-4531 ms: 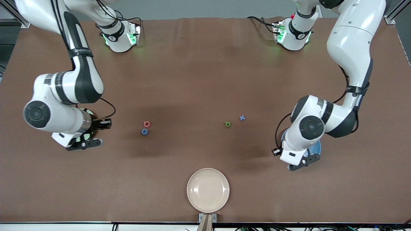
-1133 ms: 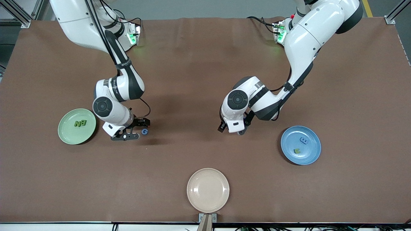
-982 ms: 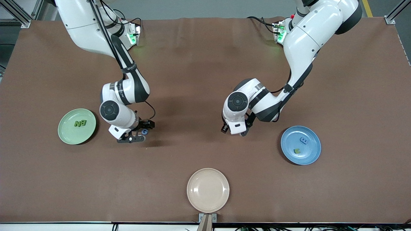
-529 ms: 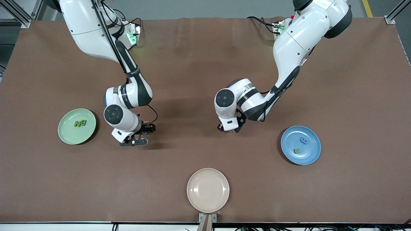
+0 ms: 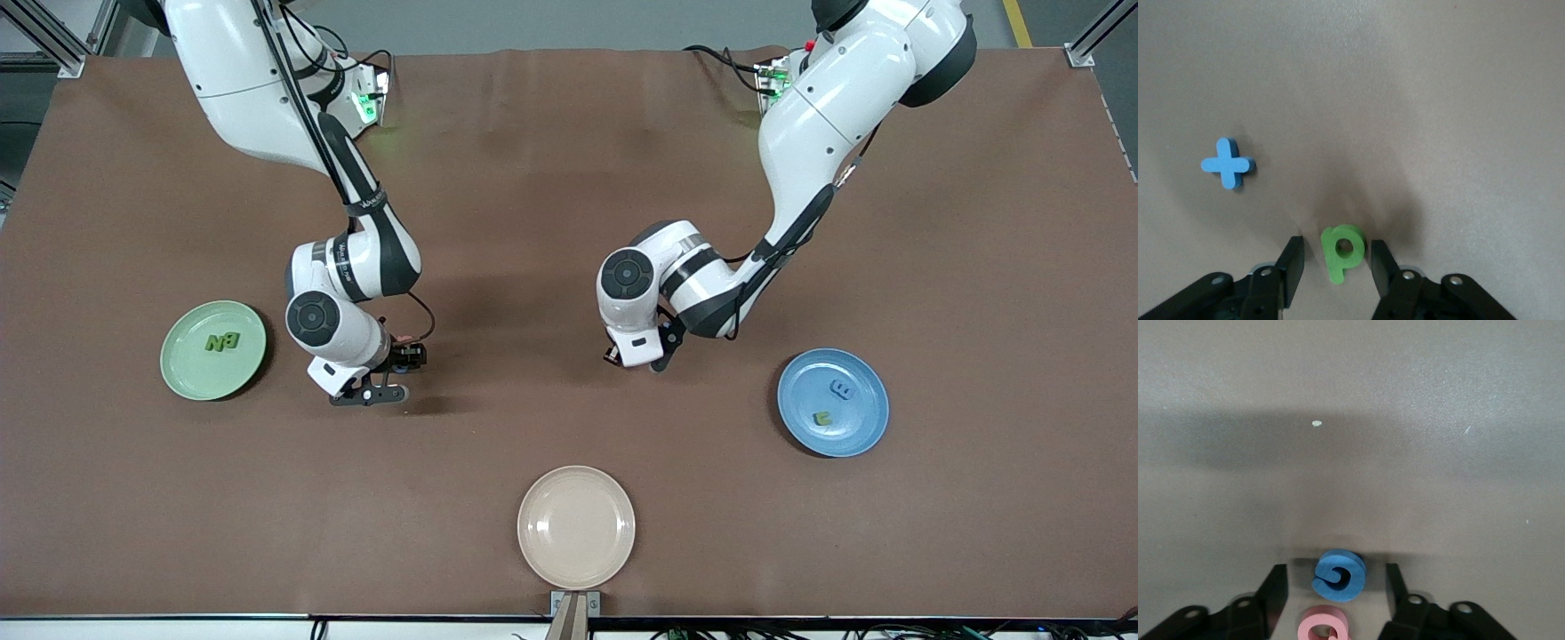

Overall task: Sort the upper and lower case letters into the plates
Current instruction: 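Grasp the blue G with the right gripper while the left gripper grasps the p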

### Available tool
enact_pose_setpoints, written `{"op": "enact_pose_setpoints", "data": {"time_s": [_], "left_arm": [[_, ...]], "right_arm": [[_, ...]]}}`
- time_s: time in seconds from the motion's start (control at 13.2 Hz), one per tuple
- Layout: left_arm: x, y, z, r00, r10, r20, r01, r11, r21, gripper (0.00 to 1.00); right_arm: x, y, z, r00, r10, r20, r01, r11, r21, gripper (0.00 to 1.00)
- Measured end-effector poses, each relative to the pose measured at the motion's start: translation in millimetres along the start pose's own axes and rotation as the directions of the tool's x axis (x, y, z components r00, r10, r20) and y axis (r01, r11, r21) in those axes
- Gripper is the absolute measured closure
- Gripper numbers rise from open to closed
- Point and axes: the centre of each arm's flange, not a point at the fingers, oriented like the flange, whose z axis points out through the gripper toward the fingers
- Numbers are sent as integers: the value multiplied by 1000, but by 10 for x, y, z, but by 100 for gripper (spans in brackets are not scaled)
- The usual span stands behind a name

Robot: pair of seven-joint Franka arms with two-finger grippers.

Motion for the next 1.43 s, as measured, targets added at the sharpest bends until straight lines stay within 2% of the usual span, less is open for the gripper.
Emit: {"op": "enact_pose_setpoints", "data": {"time_s": [0.08, 0.3, 0.38, 0.45, 0.53, 0.6, 0.91, 1.13, 1.28, 1.43], "left_arm": [[34, 6, 0, 1000, -5, 0, 5, 1000, 0, 52], [137, 24, 1, 1000, -21, 2, 21, 1000, 0, 56], [142, 26, 1, 1000, -22, 2, 22, 1000, -1, 61], [142, 27, 1, 1000, -22, 2, 22, 1000, -1, 62], [142, 28, 0, 1000, -22, 2, 22, 1000, -1, 67], [142, 28, 0, 1000, -22, 2, 22, 1000, -1, 67], [139, 27, 1, 1000, -21, 2, 21, 1000, -1, 67], [138, 29, -3, 1000, -21, 2, 21, 1000, -1, 69], [134, 31, -5, 1000, -21, 3, 21, 1000, -3, 69], [115, 37, -9, 1000, -19, 9, 19, 1000, -14, 69]], "right_arm": [[-1, 1, 8, 1000, 0, 1, 0, 1000, -1, 44], [-4, 8, 41, 1000, 1, 5, -1, 1000, -3, 48], [2, 14, 34, 1000, 1, 3, -1, 1000, -3, 54], [4, 16, 33, 1000, 2, 3, -2, 1000, -3, 54], [9, 18, 26, 1000, 2, 2, -2, 1000, -3, 63], [12, 19, 23, 1000, 2, 1, -2, 1000, -3, 65], [89, 84, -94, 1000, 13, -17, -13, 1000, -4, 65], [157, 535, -677, 999, -21, 25, 21, 1000, -8, 65], [149, 1119, -1047, 997, -66, 32, 66, 998, -9, 65], [120, 1810, -1196, 992, -120, 29, 121, 993, -18, 65]]}}
